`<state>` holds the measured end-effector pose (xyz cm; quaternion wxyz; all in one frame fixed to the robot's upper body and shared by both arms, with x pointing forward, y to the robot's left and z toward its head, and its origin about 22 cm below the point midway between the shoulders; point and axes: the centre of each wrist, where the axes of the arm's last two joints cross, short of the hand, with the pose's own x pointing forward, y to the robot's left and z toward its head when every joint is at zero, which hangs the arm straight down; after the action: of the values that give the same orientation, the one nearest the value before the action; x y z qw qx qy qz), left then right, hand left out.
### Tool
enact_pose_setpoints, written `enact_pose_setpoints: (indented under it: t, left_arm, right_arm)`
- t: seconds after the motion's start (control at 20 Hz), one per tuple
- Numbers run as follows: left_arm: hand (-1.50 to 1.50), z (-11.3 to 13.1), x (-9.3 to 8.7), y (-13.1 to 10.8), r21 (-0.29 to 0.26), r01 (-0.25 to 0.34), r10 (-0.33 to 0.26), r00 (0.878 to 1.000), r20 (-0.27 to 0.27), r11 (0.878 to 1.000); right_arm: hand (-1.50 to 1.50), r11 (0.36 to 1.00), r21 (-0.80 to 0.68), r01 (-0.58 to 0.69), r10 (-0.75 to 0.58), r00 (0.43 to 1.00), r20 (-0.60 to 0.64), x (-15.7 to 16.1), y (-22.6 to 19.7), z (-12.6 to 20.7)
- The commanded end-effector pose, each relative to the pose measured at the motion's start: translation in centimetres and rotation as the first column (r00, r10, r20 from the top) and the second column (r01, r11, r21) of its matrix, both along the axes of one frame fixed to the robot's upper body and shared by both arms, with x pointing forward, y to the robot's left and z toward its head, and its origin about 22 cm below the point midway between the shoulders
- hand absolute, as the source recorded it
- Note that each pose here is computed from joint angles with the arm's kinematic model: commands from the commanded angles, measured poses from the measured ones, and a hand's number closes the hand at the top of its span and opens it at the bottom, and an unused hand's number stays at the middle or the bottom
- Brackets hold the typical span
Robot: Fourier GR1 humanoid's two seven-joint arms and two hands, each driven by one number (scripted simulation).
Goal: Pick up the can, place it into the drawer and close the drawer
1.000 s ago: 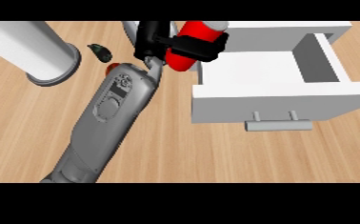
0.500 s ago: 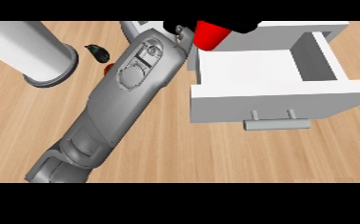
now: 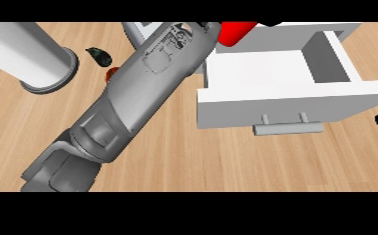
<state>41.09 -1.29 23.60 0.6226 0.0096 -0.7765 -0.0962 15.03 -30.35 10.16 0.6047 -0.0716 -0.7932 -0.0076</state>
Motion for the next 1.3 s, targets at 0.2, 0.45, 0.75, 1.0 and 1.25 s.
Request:
enact_pose_setpoints:
  t: [0.2, 0.45, 0.75, 1.0, 1.25]
  left_arm:
    - [1.50, 0.6, 0.2, -1.7, 0.050, -0.023, 0.024, 1.000, -0.010, 0.998]
    - [1.50, -1.0, 1.5, -0.7, 0.060, -0.051, 0.053, 0.998, -0.025, 0.997]
    - [1.50, -2.5, 1.6, -0.6, 0.080, -0.101, 0.100, 0.995, 0.011, 0.992]
    - [1.50, -5.0, 1.5, -0.1, 0.150, -0.109, 0.106, 0.994, 0.033, 0.983]
    - [1.50, -5.6, 1.9, 0.3, 0.180, -0.114, 0.110, 0.993, 0.035, 0.977]
  right_arm:
    - [-1.50, 1.000, -0.023, 0.002, -0.002, 1.000, -0.002, 1.5, 0.7, 0.9]
    - [-1.50, 1.000, -0.011, -0.023, 0.023, 1.000, 0.007, 1.6, 0.3, -0.8]
    - [-1.50, 0.999, -0.025, -0.034, 0.034, 0.999, 0.008, 1.9, 0.4, 0.3]
    - [-1.50, 1.000, -0.004, -0.029, 0.029, 0.999, 0.021, 2.4, 1.0, 0.9]
    - [-1.50, 0.999, -0.023, -0.036, 0.036, 0.999, 0.021, 2.6, 0.8, -0.2]
